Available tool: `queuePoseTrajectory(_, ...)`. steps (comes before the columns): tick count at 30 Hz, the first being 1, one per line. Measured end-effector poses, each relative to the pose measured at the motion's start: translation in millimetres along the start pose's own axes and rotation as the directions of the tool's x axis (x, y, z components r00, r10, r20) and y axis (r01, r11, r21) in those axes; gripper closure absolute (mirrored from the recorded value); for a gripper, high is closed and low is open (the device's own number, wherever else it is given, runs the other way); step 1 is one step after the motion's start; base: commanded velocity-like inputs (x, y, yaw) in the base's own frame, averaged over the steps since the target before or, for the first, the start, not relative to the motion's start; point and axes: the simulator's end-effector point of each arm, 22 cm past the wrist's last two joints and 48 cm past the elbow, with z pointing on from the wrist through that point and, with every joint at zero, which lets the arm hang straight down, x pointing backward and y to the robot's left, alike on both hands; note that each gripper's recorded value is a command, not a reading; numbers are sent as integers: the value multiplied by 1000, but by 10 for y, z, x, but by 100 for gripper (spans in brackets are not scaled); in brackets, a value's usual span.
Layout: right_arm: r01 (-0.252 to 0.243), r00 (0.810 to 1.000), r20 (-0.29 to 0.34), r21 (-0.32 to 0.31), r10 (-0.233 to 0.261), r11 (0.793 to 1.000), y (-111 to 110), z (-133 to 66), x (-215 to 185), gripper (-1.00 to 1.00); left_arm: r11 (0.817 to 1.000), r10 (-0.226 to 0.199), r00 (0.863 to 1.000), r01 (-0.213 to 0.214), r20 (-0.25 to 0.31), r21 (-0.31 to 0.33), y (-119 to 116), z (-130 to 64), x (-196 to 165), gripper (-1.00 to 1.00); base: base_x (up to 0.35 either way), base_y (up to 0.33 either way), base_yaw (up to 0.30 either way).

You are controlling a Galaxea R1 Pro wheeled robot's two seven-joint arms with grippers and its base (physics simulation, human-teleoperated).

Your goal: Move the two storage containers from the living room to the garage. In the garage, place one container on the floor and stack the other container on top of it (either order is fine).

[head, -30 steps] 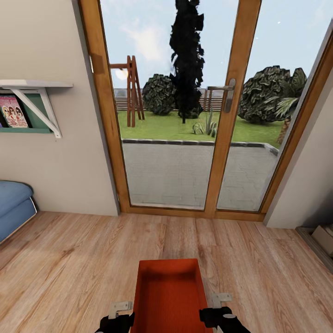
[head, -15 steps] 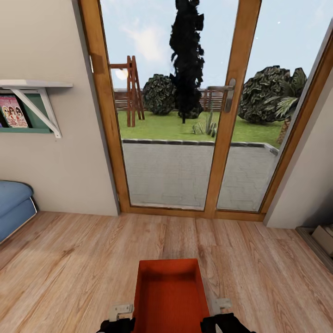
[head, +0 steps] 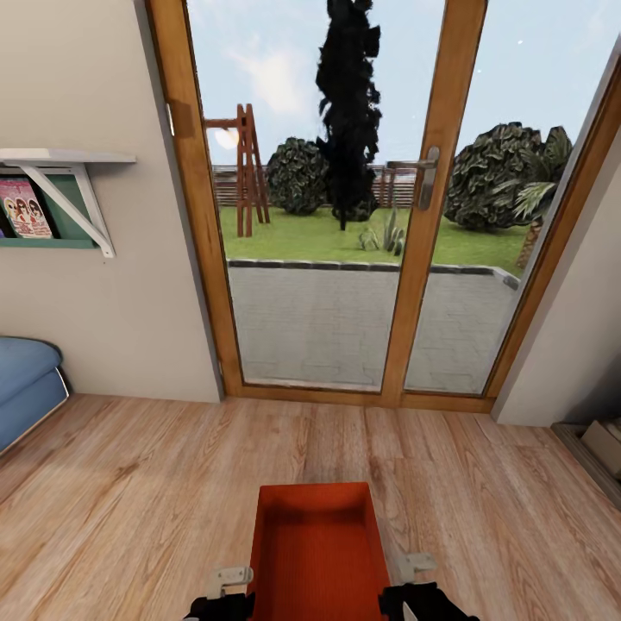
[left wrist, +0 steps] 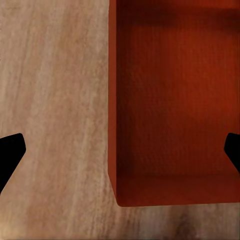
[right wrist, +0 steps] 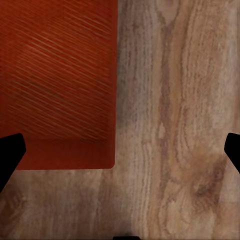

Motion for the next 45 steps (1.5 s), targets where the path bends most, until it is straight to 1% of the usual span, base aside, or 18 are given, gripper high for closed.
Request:
queuePoseTrajectory(5, 2, 1000, -5, 3, -2, 1000, -37, 14, 45, -100, 1000, -2, 1000, 2, 5, 0, -4, 0, -13, -100, 0, 0, 0)
queuePoseTrajectory(8, 3, 1000, -8, 11, -3, 1000, -117, 26, 64, -100, 1000, -3, 1000, 3, 9, 0, 0, 0, -24, -100, 0, 0, 0)
queuePoseTrajectory(15, 6, 1000, -6, 15, -6, 1000, -152, 25, 42, -100, 1000, -5, 1000, 5, 19, -2, 9, 0, -46, -100, 0, 0, 0)
queuePoseTrajectory(18, 7, 1000, 9, 21, -7, 1000, -179, 8, -121, -100, 1000, -5, 1000, 5, 21, -2, 12, 0, -57, -100, 0, 0, 0)
queuePoseTrajectory(19, 7, 1000, 21, 25, -8, 1000, -190, -8, -252, -100, 1000, -5, 1000, 5, 25, -2, 15, 1, -75, -100, 0, 0, 0)
queuePoseTrajectory(22, 7, 999, 32, 27, -8, 1000, -191, -26, -378, -100, 1000, -5, 1000, 5, 30, -3, 18, 1, -95, -100, 0, 0, 0)
queuePoseTrajectory(27, 32, 998, 48, 30, -33, 999, -165, -48, -501, -100, 1000, -5, 998, 6, 57, -5, 36, 4, -192, -100, 0, 0, 0)
queuePoseTrajectory(33, 52, 997, 57, 32, -54, 998, -147, -54, -540, -100, 1000, -3, 998, 4, 70, -4, 30, 8, -247, -100, 0, 0, 0)
queuePoseTrajectory(35, 53, 997, 59, 34, -55, 998, -158, -53, -543, -100, 1000, -2, 997, 2, 71, -4, 31, 8, -250, -100, 0, 0, 0)
queuePoseTrajectory(38, 55, 997, 59, 36, -57, 998, -169, -49, -536, -100, 1000, 0, 996, 0, 90, -4, 37, 4, -291, -100, 0, 0, 0)
queuePoseTrajectory(45, 58, 996, 61, 29, -60, 998, -110, -54, -544, -100, 1000, 2, 994, -1, 112, -5, 48, 0, -337, -100, 0, 0, 0)
